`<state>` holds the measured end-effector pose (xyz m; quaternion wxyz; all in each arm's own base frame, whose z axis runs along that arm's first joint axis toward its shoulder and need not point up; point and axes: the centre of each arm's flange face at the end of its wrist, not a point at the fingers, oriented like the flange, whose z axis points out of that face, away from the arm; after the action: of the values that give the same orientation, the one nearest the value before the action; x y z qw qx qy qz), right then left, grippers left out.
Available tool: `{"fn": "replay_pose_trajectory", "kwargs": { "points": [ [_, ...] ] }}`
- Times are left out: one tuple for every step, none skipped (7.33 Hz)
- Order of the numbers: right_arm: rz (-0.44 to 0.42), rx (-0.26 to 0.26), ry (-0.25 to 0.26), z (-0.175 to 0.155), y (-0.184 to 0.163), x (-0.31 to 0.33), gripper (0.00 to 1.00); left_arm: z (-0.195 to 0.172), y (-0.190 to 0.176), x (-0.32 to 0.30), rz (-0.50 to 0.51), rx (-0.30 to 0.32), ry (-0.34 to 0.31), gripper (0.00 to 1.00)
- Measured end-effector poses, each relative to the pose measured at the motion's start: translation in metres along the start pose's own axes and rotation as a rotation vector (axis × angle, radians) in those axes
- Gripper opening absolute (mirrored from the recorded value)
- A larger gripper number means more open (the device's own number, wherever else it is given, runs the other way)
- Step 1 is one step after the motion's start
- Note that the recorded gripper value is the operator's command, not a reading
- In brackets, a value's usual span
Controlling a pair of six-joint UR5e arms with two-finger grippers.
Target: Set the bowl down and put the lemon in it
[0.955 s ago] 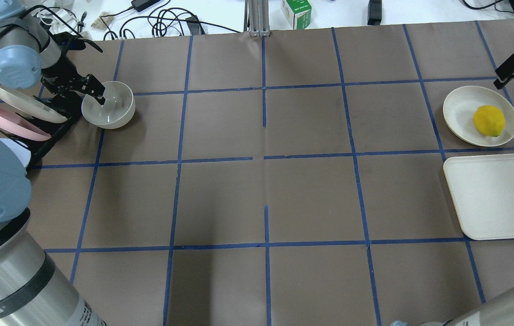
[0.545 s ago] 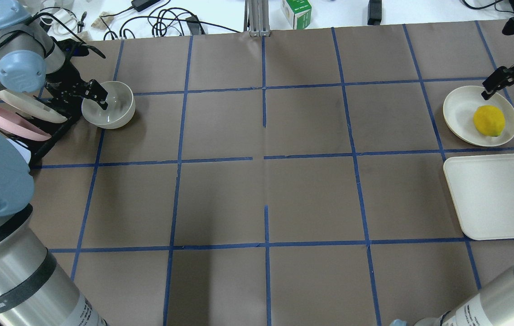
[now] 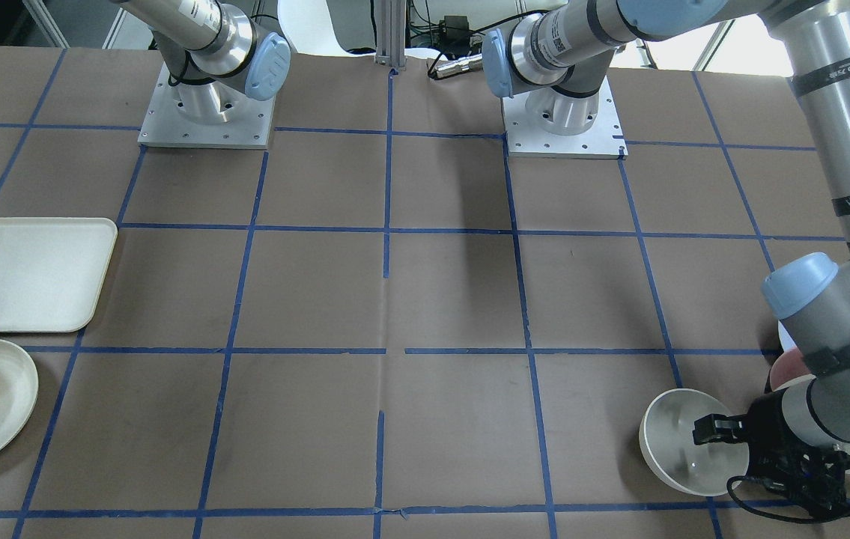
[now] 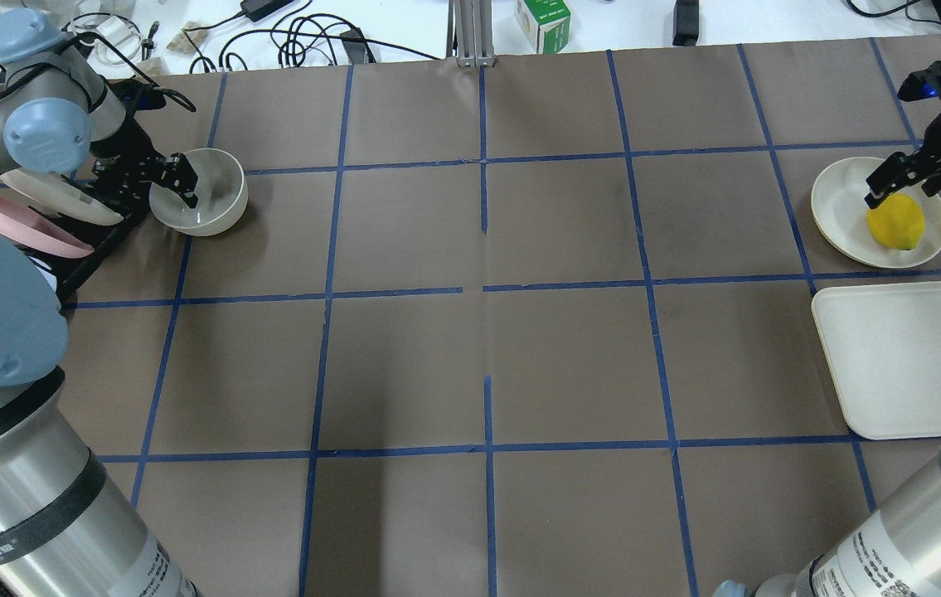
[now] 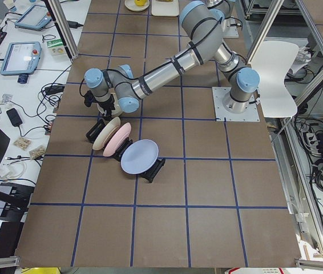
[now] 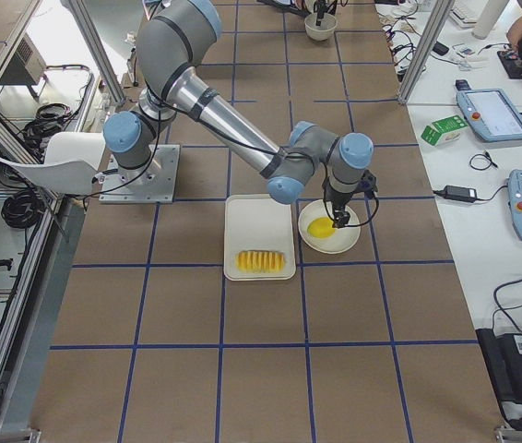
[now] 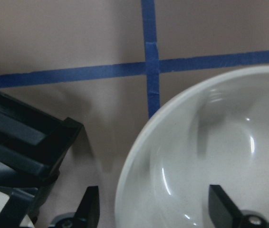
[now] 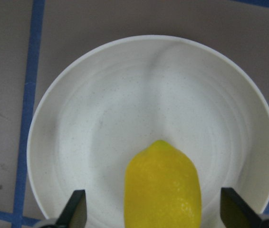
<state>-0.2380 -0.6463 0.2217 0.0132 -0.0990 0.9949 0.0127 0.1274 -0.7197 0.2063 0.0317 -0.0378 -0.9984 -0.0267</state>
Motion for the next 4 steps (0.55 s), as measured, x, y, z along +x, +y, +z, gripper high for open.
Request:
{"fn": "replay_pose_trajectory", "kwargs": {
  "points": [
    [0.005,-0.011,-0.004,0.017,0.000,0.003,0.83,-0.001,-0.001,0.000,0.000,0.003,-0.002,0.00],
    [0.006,-0.015,-0.001,0.029,0.001,0.004,0.48,-0.006,-0.003,-0.001,0.000,0.012,-0.008,0.00],
    [0.008,-0.017,0.005,0.034,0.001,0.005,0.39,-0.012,-0.005,-0.002,0.000,0.025,-0.014,0.00],
    [0.013,-0.021,0.014,0.035,0.001,0.006,0.37,-0.021,-0.007,0.001,0.001,0.035,-0.016,0.00]
  ]
}}
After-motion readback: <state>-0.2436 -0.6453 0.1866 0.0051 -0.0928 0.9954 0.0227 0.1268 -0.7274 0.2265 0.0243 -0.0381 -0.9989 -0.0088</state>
